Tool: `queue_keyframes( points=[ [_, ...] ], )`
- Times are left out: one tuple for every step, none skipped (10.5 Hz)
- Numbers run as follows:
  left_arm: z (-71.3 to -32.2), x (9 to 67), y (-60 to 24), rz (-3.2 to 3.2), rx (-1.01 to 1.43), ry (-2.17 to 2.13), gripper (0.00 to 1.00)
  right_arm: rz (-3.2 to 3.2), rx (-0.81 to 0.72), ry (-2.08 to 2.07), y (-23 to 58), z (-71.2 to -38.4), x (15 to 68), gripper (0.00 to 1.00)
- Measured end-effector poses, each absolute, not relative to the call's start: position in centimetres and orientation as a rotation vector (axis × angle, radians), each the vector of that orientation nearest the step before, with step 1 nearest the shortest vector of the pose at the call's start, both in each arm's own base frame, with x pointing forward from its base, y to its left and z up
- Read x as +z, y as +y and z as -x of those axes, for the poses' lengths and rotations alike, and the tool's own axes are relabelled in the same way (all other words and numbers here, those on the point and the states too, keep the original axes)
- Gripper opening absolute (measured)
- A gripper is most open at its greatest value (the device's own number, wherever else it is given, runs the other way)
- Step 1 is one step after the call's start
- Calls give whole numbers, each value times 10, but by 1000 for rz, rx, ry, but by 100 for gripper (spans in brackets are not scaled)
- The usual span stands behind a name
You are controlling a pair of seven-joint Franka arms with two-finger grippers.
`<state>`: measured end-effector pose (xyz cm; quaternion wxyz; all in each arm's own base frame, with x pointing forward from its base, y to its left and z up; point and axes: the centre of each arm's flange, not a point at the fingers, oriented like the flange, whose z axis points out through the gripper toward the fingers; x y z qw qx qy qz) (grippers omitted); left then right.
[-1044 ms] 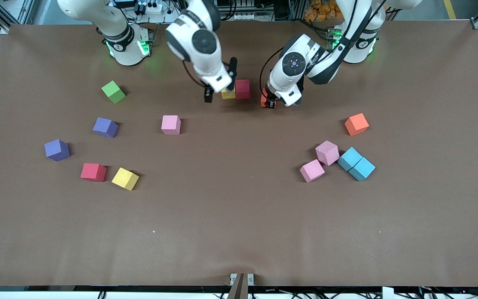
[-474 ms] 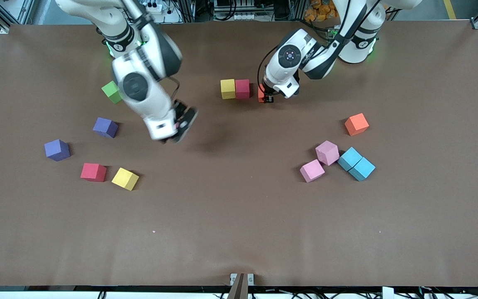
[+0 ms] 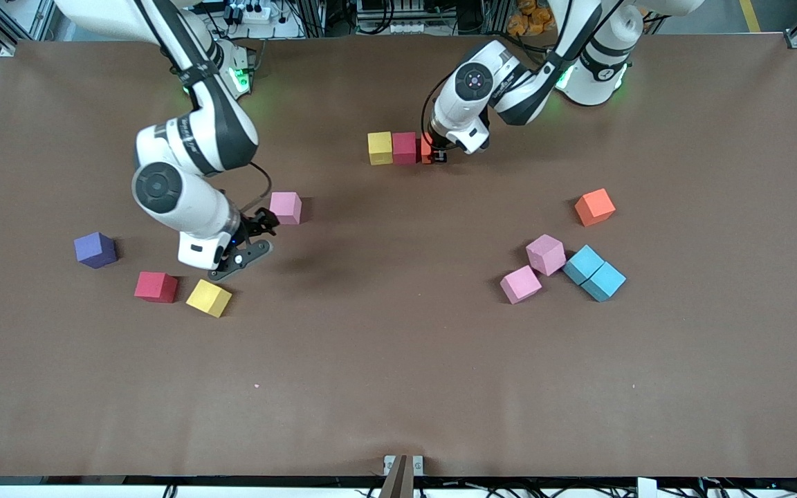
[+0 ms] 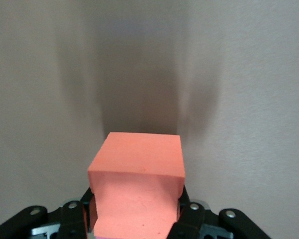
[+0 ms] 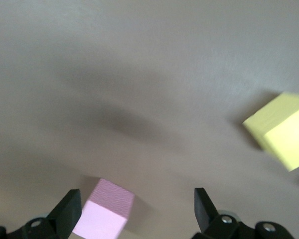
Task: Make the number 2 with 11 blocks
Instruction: 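Grasp the light pink cube with the right gripper while the left gripper withdraws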
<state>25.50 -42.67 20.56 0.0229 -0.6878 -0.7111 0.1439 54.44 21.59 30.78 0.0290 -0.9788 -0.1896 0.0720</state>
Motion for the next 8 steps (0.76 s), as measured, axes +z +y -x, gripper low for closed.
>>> queue_keyframes(
  points=[
    [-252,203,-428,2135,449,-2199,61,3056,268,-441,227,-534,296,100],
    [-252,203,-429,2140,451,-2205,61,3087,310,-314,238,-521,285,100],
    [-253,203,-430,2144,453,-2212,61,3110,343,-218,247,-507,273,100],
    [-253,203,-430,2145,453,-2214,61,3116,340,-150,252,-495,259,100],
    [-253,201,-430,2144,455,-2216,61,3105,333,-107,253,-480,242,100],
    [-252,200,-430,2142,457,-2215,61,3097,358,-84,258,-463,229,100],
    [-252,198,-430,2142,458,-2215,61,3103,385,-79,264,-449,221,100],
    [-251,199,-431,2144,458,-2215,61,3108,393,-81,266,-440,218,100]
  ],
)
